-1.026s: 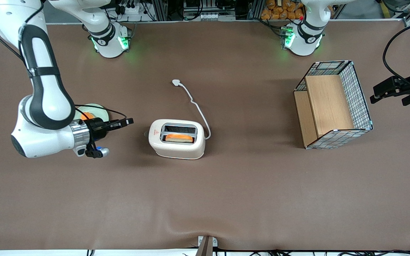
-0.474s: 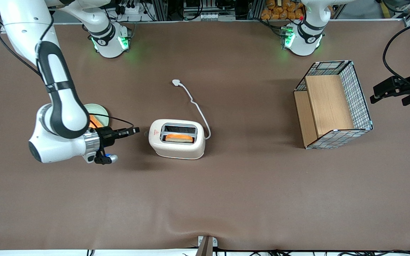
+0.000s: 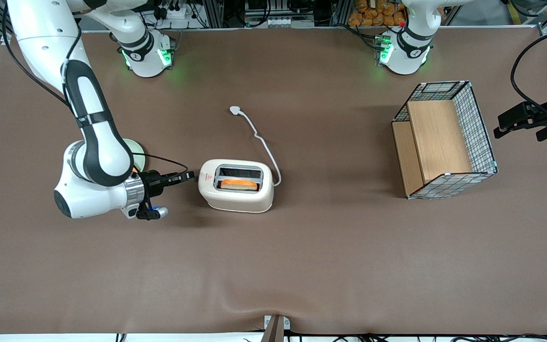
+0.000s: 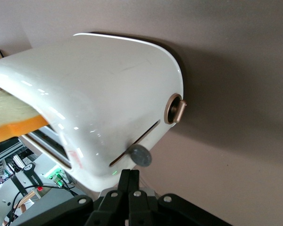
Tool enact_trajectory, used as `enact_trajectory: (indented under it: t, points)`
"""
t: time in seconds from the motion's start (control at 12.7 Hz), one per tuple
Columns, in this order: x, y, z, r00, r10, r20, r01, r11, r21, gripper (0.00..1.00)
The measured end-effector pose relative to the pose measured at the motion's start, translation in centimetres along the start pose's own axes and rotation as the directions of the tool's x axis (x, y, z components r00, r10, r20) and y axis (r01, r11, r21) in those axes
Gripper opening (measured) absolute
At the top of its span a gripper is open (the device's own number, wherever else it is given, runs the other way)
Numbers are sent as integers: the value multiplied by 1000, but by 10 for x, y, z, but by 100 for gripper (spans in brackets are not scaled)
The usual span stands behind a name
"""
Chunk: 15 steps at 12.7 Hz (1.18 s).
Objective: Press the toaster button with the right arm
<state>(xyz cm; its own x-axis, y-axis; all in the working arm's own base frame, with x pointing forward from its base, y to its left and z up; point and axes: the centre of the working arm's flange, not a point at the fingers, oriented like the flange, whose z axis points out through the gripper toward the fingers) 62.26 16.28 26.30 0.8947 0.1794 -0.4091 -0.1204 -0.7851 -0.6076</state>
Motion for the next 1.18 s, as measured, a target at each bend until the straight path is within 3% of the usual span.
enact_trajectory:
  t: [1.18]
  points:
    - [17,30,27,1000,-24,3,24,998,51,1]
